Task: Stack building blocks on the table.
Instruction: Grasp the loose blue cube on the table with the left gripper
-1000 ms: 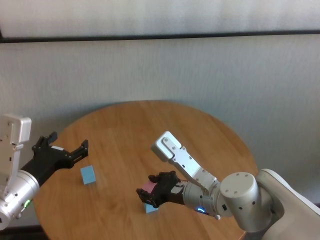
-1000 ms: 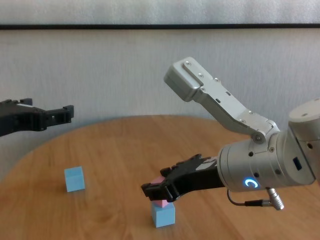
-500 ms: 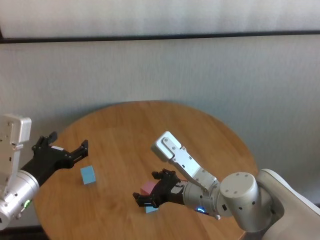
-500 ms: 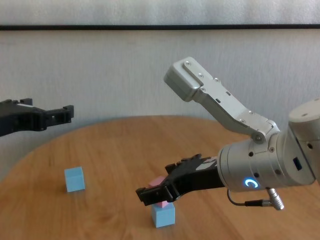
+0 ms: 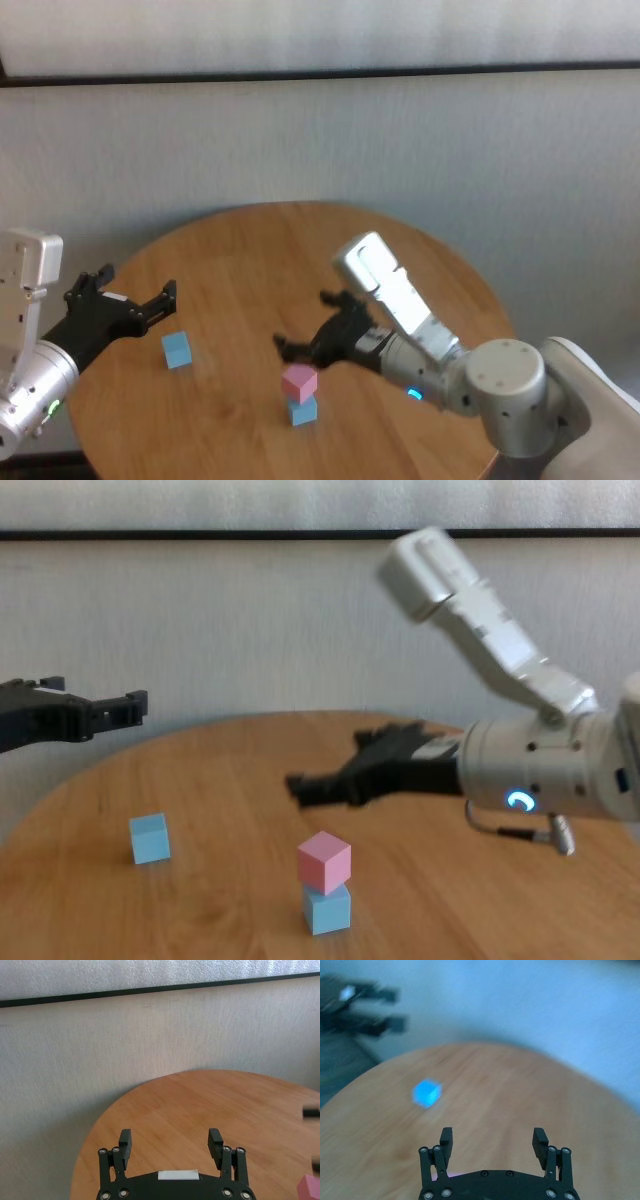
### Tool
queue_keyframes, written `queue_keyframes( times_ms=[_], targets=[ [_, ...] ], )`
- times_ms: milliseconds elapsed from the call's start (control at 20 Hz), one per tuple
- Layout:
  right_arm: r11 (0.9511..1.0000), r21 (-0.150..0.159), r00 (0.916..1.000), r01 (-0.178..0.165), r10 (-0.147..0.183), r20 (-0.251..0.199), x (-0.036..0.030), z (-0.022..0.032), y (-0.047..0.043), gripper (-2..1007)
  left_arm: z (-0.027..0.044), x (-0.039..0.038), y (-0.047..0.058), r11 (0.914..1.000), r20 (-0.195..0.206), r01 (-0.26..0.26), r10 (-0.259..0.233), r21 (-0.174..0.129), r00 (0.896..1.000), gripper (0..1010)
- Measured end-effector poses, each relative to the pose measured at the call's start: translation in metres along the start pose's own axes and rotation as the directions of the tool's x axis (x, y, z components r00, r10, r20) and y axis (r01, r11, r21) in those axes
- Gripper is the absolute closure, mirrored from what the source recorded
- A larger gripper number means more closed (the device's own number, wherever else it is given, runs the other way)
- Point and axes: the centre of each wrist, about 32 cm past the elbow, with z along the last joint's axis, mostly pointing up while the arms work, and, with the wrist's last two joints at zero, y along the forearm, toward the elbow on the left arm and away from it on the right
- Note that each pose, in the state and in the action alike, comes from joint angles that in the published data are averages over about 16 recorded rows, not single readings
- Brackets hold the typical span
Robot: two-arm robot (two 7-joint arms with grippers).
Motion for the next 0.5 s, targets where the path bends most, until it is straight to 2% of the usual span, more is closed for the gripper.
queue_keyframes(
  times_ms=[100, 150, 200, 250, 350, 500],
  targets=[
    [0.9968, 0.050, 0.9980, 0.062, -0.062, 0.000, 0.0071, -0.0024, -0.0021, 3, 0.0000, 0.0000, 0.000, 1.0000, 0.000, 0.000, 0.000, 0.000, 1.000, 11],
    [0.9924, 0.074, 0.9951, 0.099, -0.099, -0.001, 0.0112, -0.0040, -0.0031, 2, 0.0000, 0.0000, 0.000, 1.0000, 0.000, 0.000, 0.000, 0.000, 1.000, 11],
    [0.9856, 0.099, 0.9904, 0.137, -0.138, 0.000, 0.0154, -0.0060, -0.0040, 1, 0.0000, 0.0000, 0.000, 1.0000, 0.000, 0.000, 0.000, 0.000, 1.000, 11],
    [0.9769, 0.122, 0.9841, 0.176, -0.177, 0.002, 0.0196, -0.0082, -0.0048, 1, 0.0000, 0.0000, 0.000, 1.0000, 0.000, 0.000, 0.000, 0.000, 1.000, 11],
    [0.9546, 0.164, 0.9675, 0.248, -0.253, 0.007, 0.0278, -0.0133, -0.0062, 0, 0.0000, 0.0000, 0.000, 1.0000, 0.000, 0.000, 0.000, 0.000, 1.000, 10],
    [0.9135, 0.222, 0.9353, 0.341, -0.353, 0.019, 0.0388, -0.0215, -0.0080, 0, 0.0000, 0.0000, 0.000, 1.0000, 0.000, 0.000, 0.000, 0.000, 1.000, 11]
  ],
)
